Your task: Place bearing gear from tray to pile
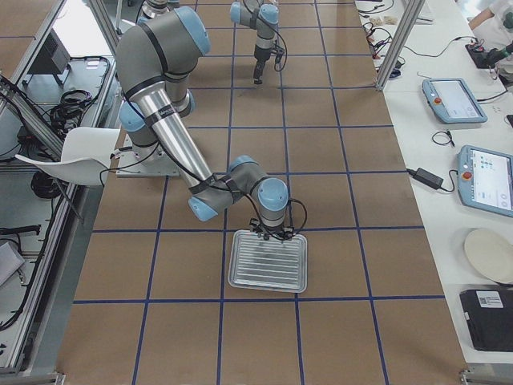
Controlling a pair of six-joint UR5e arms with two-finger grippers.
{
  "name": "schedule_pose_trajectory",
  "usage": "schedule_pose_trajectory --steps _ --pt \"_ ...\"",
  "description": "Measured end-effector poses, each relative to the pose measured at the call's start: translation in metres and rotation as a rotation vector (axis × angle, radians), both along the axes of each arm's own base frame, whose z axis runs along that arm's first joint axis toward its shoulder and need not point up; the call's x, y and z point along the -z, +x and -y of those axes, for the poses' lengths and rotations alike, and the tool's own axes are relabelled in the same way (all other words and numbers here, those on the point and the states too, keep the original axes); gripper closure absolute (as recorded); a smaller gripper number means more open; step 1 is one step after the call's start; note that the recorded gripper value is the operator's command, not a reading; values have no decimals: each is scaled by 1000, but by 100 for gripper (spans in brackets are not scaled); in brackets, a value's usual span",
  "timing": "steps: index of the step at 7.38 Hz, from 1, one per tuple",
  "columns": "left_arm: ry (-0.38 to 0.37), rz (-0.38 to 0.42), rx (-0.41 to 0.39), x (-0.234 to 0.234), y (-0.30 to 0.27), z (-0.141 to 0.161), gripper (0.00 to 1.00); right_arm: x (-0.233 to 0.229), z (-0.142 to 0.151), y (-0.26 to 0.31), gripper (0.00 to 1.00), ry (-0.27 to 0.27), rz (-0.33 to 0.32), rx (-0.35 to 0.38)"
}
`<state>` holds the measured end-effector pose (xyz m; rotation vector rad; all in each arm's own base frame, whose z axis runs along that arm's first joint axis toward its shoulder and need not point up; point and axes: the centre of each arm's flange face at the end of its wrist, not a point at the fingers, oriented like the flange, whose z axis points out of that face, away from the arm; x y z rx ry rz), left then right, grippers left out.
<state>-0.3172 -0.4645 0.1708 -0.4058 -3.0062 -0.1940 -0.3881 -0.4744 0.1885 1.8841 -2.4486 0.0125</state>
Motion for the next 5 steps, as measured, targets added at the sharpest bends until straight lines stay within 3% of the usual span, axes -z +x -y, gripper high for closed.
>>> schedule_pose_trajectory --steps 1,2,5 --pt "2 1 2 2 0 0 66 1 -1 0 22 2 0 -4" --pt "3 1 4 3 -1 1 100 2 -1 0 26 6 0 -10" --pt "-21 -7 3 3 -2 5 100 4 -4 2 33 18 3 -10"
